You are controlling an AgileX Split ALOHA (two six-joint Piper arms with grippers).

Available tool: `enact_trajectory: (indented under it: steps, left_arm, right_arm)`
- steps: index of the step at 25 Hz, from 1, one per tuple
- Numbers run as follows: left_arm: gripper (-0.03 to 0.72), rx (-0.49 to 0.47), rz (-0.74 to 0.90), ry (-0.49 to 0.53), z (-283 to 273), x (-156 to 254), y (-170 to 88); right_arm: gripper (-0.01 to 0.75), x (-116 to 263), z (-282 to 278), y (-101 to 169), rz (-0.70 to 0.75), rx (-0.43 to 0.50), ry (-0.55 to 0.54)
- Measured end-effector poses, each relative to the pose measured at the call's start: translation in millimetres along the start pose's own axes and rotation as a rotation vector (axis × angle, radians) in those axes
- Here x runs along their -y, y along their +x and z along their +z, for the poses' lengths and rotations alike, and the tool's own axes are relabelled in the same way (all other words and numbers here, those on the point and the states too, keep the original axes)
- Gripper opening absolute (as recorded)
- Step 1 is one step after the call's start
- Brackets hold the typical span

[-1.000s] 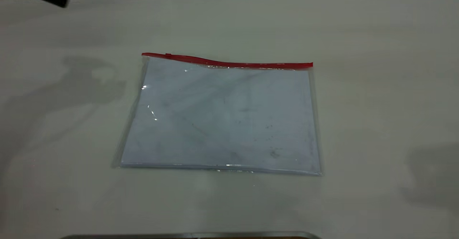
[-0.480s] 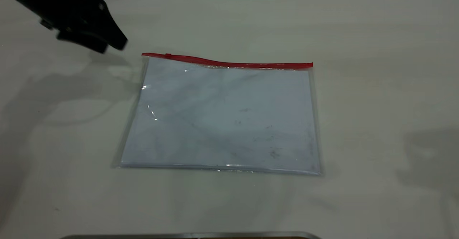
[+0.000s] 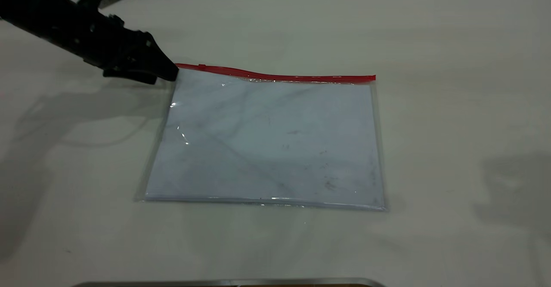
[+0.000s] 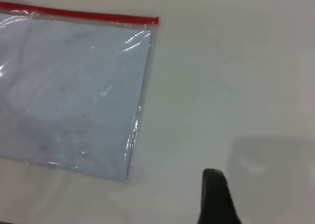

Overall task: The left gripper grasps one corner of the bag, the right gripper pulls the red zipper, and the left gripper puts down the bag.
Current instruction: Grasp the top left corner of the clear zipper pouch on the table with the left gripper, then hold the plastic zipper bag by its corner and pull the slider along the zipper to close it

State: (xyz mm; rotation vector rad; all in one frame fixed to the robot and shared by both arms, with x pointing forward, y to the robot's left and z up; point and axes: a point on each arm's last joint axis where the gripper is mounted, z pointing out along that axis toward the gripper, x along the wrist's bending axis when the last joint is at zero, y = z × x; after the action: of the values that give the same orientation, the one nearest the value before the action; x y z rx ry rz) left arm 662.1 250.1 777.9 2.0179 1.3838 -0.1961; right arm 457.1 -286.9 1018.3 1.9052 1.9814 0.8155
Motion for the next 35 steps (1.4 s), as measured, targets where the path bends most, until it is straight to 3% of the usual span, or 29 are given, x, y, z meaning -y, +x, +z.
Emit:
enact_trajectory:
  steps: [15,18,24,29,35]
  left_arm:
    - [0.564,0.038,-0.028,-0.095,39.1,6.5,-7.9]
    - [0.449,0.059,-0.021,-0.087,42.2,8.8,-10.0]
    - [0.073,0.148,0.063,-0.079,43.8,11.9,-16.9]
    - [0.053,0.213,0.253,-0.044,34.1,-4.3,-27.6]
    - [0.053,0.229,0.706,0.053,3.3,-56.0,-71.2]
  right_arm:
    - [0.526,-0.1,0.0,0.1,0.002,-0.002,-0.001]
    - [0.526,-0.1,0.0,0.1,0.002,-0.002,-0.001]
    - [0.526,-0.1,0.0,0.2,-0.004,-0.002,-0.001]
    - [0.526,-0.9,-0.1,2.1,-0.06,-0.023,-0.01]
    - [0.526,-7.3,6.2,7.9,-0.198,-0.101,-0.069]
